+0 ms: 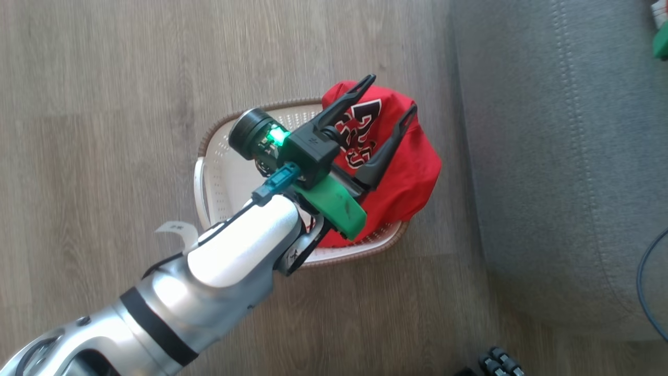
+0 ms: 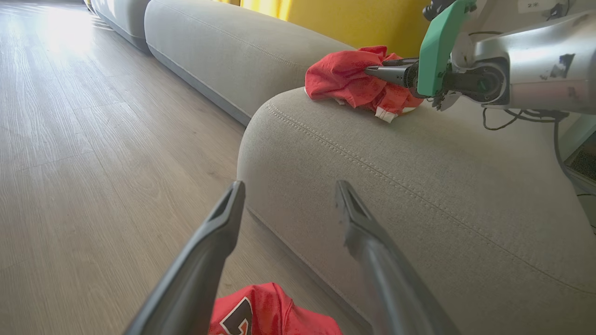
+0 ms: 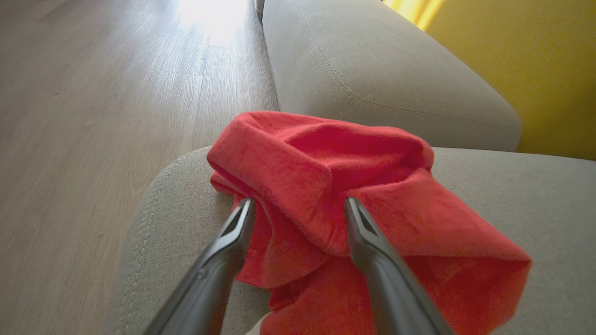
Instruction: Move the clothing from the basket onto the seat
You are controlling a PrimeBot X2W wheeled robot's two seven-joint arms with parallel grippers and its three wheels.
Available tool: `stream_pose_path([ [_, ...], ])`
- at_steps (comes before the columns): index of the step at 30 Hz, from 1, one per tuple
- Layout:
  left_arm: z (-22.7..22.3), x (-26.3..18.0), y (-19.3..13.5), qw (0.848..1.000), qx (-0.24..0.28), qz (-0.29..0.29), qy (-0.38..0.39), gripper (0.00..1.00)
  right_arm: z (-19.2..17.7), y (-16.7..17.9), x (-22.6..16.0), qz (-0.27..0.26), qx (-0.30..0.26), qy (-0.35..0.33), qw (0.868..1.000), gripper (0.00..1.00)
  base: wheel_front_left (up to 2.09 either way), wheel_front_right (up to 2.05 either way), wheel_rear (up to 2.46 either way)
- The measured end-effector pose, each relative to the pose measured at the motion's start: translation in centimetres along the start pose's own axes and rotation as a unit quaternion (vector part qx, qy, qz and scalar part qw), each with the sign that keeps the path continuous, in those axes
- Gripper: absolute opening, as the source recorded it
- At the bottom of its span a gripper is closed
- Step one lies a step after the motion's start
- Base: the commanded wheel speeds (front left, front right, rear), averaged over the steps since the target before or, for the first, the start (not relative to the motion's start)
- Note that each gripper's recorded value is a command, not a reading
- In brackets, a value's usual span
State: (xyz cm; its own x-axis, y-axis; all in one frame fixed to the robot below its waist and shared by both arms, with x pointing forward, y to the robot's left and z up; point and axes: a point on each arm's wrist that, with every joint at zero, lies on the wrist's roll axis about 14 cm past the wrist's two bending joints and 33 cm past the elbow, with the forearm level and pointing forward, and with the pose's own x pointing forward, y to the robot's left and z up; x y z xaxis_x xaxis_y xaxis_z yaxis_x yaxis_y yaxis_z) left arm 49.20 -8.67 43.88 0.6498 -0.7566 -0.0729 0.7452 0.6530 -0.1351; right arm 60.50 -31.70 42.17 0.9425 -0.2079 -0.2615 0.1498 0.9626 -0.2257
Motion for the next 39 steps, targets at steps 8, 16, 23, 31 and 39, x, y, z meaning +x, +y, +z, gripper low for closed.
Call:
stream_pose_path([
  [8,1.9,-1.2,-0.4,1.0,-0.007,0.018,-0.014,1.0,3.0,0.2,-2.8,0.013,-0.019,-0.049,0.999,1.0,0.0,0.0,0.0],
  [16,4.5,-3.9,0.4,0.997,-0.006,0.071,-0.032,1.0,7.5,0.1,-6.5,0.025,-0.007,-0.11,0.994,1.0,0.0,0.0,0.0],
  [23,5.7,-8.7,3.0,0.986,-0.012,0.159,-0.042,1.0,11.0,1.2,-9.8,0.05,0.007,-0.157,0.986,1.0,0.0,0.0,0.0],
  [31,6.3,-14.8,4.9,0.966,-0.018,0.251,-0.062,1.0,12.6,3.7,-13.6,0.084,0.039,-0.195,0.976,1.0,0.0,0.0,0.0],
  [39,6.1,-21.0,6.4,0.938,-0.026,0.337,-0.078,1.0,12.0,7.5,-17.7,0.122,0.066,-0.22,0.966,1.0,0.0,0.0,0.0],
])
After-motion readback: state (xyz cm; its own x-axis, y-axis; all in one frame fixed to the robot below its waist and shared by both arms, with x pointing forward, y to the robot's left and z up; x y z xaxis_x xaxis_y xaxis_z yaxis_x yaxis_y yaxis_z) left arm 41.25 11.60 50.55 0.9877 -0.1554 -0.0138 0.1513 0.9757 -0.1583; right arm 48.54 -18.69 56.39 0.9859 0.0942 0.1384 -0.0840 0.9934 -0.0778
